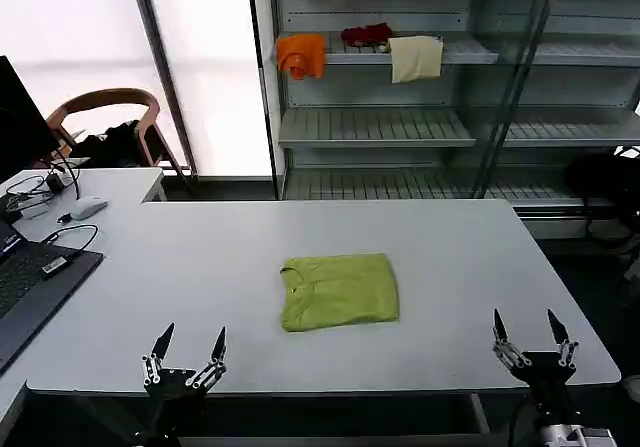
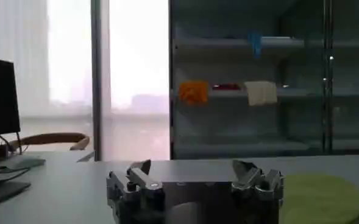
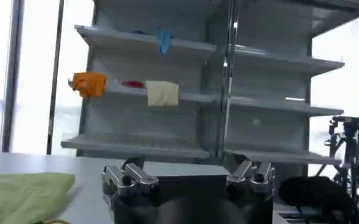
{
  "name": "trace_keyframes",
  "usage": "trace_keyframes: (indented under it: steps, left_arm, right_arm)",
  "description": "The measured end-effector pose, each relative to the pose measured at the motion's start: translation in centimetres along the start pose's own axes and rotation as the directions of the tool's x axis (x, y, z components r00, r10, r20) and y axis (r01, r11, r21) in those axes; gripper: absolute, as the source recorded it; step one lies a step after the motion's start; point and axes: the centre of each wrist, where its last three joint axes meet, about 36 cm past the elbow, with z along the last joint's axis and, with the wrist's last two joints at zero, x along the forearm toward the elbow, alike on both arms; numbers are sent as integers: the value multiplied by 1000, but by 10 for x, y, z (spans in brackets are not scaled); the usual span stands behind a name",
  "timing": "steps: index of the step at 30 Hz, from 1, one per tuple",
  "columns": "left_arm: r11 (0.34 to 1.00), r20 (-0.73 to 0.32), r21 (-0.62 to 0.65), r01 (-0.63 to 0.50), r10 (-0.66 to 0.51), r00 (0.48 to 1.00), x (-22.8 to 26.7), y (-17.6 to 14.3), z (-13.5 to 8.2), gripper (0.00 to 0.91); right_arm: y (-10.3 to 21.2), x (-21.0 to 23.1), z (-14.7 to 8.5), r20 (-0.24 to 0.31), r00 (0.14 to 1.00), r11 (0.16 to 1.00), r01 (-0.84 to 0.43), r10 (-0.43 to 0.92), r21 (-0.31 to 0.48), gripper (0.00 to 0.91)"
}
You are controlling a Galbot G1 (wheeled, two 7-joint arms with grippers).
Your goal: Fold and organize the clothes.
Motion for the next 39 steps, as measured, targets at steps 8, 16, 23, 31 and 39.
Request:
trace_keyframes:
  steps: [8, 16, 23, 31, 39]
  left_arm:
    - [1000, -11, 4, 17, -17, 1000, -1, 3, 7, 907]
    - [1000, -13, 11, 27, -27, 1000, 1, 3, 9, 907]
    - [1000, -14, 6, 26, -26, 1000, 6, 4, 5, 907]
    - [1000, -15, 1, 26, -26, 1000, 13, 4, 0, 907]
    - [1000, -15, 4, 22, -22, 1000, 19, 1, -7, 907]
  right_arm:
    - [-6, -1, -1, -8, 1000, 1000, 25, -25, 9, 907]
    - [-8, -2, -3, -21, 998, 999, 53, -53, 11, 907]
    - [-8, 3, -1, -39, 997, 997, 71, -71, 4, 907]
    - [-9, 6, -1, -46, 996, 997, 80, -80, 5, 907]
    - [-10, 10, -5, -45, 994, 995, 95, -95, 5, 907]
